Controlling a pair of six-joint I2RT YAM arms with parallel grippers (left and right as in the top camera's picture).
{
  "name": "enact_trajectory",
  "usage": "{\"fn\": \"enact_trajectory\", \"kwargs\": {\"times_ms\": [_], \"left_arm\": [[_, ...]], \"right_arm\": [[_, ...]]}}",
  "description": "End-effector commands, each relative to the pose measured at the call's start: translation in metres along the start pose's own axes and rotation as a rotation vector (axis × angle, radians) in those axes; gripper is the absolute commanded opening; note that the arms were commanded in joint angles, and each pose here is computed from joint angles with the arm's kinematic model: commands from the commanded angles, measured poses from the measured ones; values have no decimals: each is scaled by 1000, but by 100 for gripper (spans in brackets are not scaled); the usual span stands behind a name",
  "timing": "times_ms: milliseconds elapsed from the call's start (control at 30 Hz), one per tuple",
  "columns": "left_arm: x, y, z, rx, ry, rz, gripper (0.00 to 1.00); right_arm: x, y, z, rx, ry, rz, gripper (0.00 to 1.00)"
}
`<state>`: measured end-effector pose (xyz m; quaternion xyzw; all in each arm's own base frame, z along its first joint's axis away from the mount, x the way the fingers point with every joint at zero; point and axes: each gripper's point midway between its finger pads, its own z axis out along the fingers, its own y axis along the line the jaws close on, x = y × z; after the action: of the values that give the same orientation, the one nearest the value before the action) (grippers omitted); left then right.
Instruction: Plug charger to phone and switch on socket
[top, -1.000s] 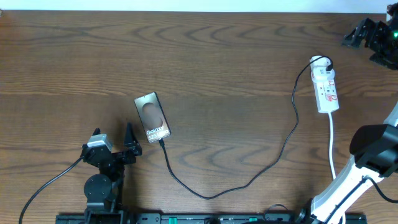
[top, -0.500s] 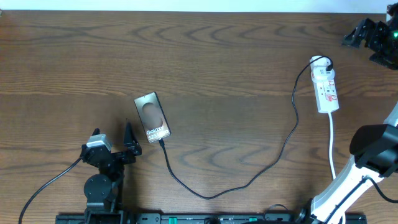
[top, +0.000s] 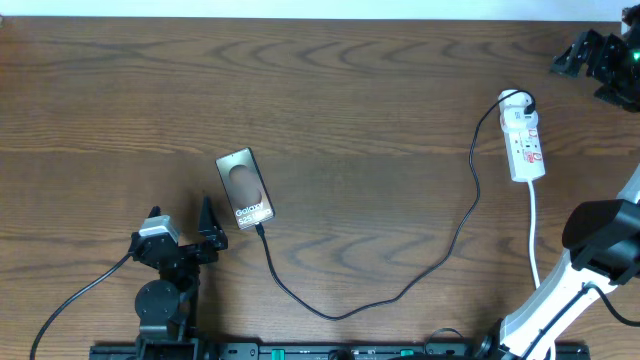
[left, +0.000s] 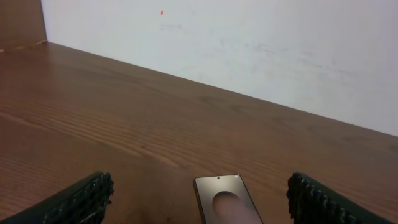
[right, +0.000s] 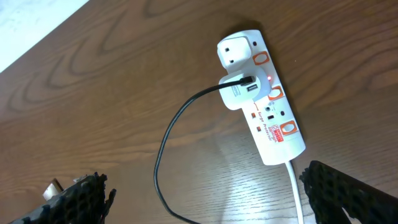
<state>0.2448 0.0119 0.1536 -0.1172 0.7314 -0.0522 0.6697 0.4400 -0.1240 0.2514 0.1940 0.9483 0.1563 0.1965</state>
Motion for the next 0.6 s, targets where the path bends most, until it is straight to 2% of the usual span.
{"fn": "enact_trajectory", "kwargs": {"times_ms": [0, 400, 567], "left_arm": [[14, 11, 0, -53, 43, 6, 91], [14, 11, 0, -53, 42, 6, 91], [14, 11, 0, -53, 42, 6, 91]], "right_arm": [[-2, 0, -1, -8, -6, 14, 99], [-6, -5, -1, 24, -23, 1, 99], [-25, 17, 3, -10, -99, -70, 99]]}}
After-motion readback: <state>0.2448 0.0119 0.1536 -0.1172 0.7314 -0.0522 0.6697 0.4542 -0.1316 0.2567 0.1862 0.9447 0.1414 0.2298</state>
